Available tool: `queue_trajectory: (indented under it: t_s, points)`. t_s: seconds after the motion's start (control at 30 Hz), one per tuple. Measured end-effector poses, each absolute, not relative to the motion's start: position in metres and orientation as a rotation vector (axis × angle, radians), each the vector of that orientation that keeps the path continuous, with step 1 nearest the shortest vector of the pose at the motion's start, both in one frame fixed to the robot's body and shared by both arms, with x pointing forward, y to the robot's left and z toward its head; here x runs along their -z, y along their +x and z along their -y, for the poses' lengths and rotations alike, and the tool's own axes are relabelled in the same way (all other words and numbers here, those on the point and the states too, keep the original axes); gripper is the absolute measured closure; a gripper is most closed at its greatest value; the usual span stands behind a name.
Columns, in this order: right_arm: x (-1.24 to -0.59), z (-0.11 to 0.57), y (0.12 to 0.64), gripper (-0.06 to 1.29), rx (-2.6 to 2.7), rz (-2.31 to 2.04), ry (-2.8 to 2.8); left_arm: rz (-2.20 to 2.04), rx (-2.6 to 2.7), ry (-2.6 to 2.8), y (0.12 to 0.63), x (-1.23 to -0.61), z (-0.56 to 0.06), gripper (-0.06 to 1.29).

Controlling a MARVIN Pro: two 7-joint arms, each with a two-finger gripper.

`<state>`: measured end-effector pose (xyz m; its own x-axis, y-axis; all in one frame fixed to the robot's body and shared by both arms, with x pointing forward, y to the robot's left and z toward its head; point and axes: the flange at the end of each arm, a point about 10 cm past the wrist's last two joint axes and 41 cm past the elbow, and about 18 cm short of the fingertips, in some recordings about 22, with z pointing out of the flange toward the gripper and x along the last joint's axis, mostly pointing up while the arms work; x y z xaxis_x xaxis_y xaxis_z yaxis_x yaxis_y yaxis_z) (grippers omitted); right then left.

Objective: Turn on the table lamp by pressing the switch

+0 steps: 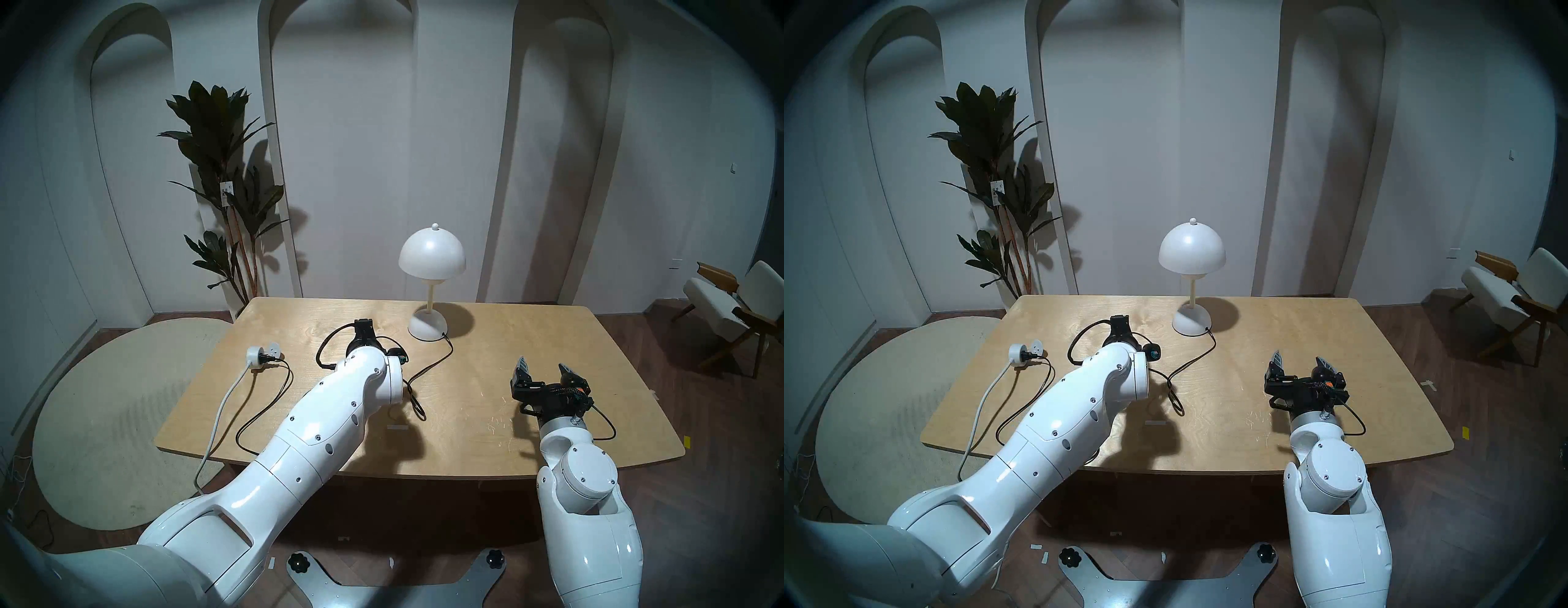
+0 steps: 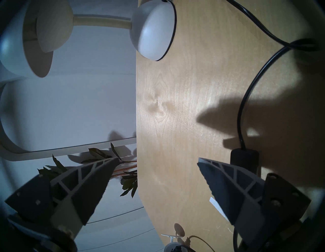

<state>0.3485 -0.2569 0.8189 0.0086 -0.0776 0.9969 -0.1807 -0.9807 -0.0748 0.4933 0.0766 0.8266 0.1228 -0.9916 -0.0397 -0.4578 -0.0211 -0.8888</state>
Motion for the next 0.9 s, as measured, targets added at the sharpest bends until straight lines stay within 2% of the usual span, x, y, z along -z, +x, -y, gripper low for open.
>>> queue_trajectory:
  t_s: [0.9]
  points:
    - [-0.819, 0.257, 0.349, 0.0, -2.143, 0.28, 2.176, -1.476, 0.85, -1.606, 0.501, -0.797, -0.079, 0.03]
